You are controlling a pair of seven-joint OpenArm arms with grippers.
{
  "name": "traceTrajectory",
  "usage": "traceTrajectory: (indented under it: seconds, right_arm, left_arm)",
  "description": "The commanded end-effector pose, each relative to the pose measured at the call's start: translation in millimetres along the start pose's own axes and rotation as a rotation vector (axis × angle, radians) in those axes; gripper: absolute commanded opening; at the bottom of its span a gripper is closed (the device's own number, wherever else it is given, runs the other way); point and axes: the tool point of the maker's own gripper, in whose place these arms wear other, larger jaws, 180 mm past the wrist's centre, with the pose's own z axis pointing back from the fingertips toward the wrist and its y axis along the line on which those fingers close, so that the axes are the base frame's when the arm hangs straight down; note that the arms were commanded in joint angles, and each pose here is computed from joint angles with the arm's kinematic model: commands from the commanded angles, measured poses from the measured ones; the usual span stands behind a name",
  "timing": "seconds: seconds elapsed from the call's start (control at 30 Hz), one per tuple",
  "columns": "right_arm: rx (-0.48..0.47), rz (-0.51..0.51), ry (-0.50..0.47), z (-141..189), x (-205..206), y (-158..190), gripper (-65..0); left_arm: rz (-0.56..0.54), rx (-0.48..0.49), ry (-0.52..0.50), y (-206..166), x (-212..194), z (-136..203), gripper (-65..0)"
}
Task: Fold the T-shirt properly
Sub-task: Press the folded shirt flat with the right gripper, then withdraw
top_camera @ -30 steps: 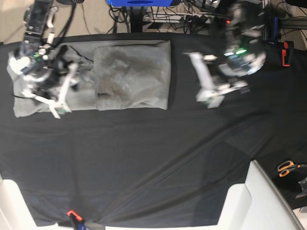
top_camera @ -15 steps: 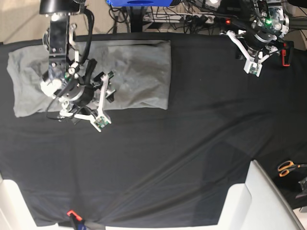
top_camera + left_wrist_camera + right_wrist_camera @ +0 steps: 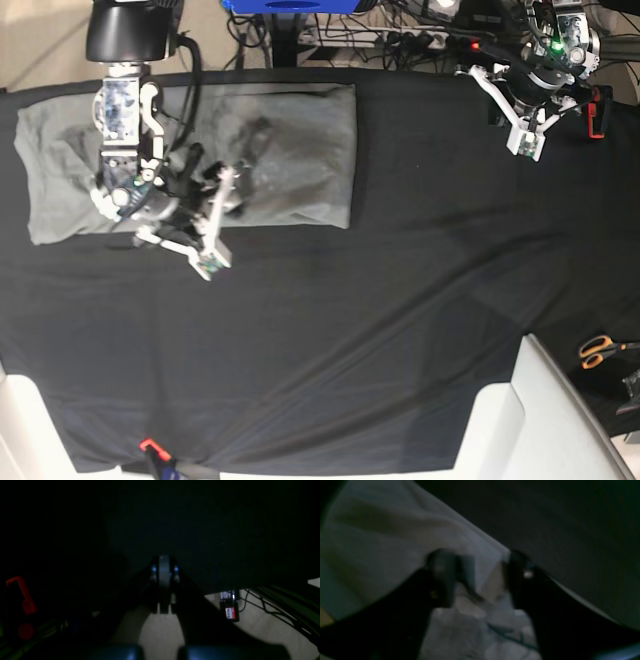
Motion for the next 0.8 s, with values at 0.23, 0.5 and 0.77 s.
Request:
traceTrajectory:
  seconds: [0.23,0.5,0.77]
  right_arm:
    - [-0.013,0.003,-0.035,5,8,-8,-61.4]
    - [-0.069,-0.044,-0.035,7,8,-19,-61.4]
    - [-0.345,-0.137,-0.215,96,24,-85,-58.8]
  left_arm:
    - [-0.008,0.006,-0.02,3,5,2,-65.0]
    - [-0.009,0.003,-0.02,2,5,2,-65.0]
    - [-0.007,0.013,-0.017,5,4,3,-65.0]
